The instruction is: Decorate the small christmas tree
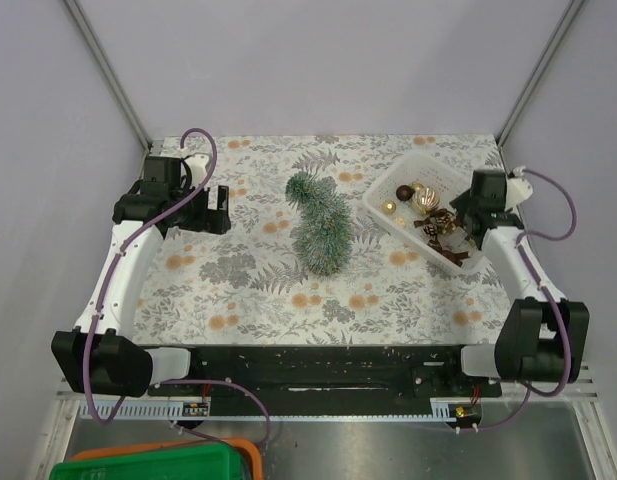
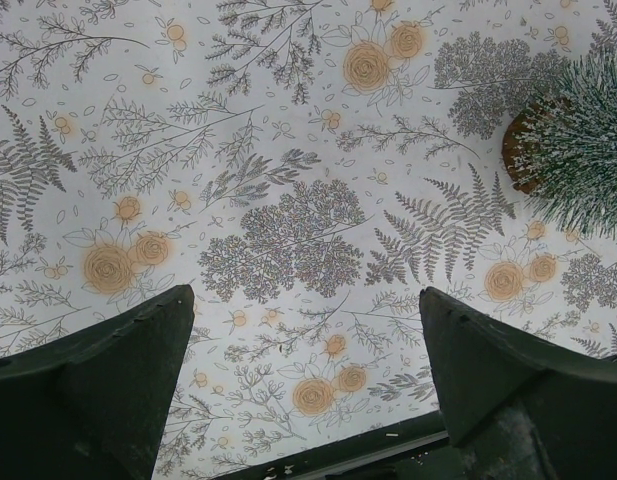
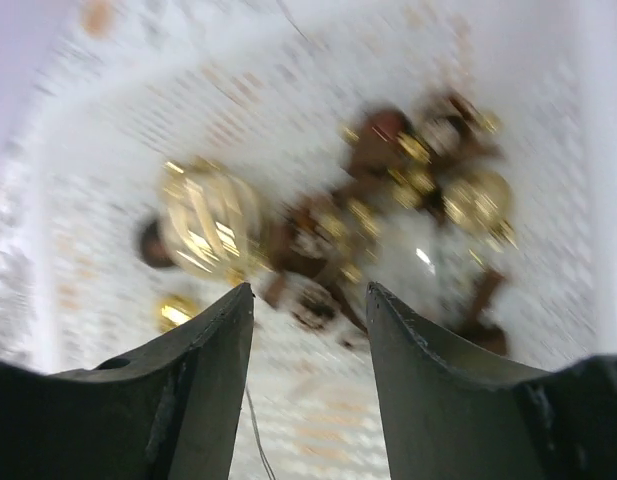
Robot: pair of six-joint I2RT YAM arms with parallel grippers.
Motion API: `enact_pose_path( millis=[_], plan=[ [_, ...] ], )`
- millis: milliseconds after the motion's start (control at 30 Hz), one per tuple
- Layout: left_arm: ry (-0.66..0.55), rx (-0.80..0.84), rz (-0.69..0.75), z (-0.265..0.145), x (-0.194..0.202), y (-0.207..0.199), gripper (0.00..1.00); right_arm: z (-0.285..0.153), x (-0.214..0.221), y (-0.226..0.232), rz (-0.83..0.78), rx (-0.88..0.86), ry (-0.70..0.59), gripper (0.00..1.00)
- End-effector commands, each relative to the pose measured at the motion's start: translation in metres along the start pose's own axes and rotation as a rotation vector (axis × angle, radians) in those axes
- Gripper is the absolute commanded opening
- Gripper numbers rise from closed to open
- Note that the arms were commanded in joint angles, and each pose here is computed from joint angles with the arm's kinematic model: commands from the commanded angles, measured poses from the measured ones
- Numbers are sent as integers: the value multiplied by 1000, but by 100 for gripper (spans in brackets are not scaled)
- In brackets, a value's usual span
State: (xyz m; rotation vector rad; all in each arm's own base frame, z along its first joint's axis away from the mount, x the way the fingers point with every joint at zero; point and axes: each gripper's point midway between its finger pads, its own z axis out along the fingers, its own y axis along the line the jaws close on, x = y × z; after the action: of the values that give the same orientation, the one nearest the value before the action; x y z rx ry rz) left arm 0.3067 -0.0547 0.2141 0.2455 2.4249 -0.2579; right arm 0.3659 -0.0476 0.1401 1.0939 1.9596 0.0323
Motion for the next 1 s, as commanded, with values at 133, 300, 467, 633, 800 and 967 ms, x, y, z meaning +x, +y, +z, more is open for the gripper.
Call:
enact_pose_path(
  millis=[133, 300, 467, 633, 800, 967],
  plan=[
    [-12, 25, 15, 2, 0, -2, 99, 32, -92, 101, 31, -124, -178, 55],
    [-9, 26, 34, 2, 2, -2, 99, 62, -91, 102, 15, -65, -171, 55],
    [-3, 42, 39, 4, 2, -4, 99, 80, -91, 93, -5, -17, -176, 55],
    [3, 54, 37, 6, 3, -6, 99, 89, -91, 80, -24, 29, -161, 55],
    [20, 58, 34, 10, 8, -5, 99, 66, -92, 78, -32, -20, -157, 57],
    [17, 56, 40, 11, 8, -5, 99, 23, -78, 81, -26, -158, -104, 59]
  ],
)
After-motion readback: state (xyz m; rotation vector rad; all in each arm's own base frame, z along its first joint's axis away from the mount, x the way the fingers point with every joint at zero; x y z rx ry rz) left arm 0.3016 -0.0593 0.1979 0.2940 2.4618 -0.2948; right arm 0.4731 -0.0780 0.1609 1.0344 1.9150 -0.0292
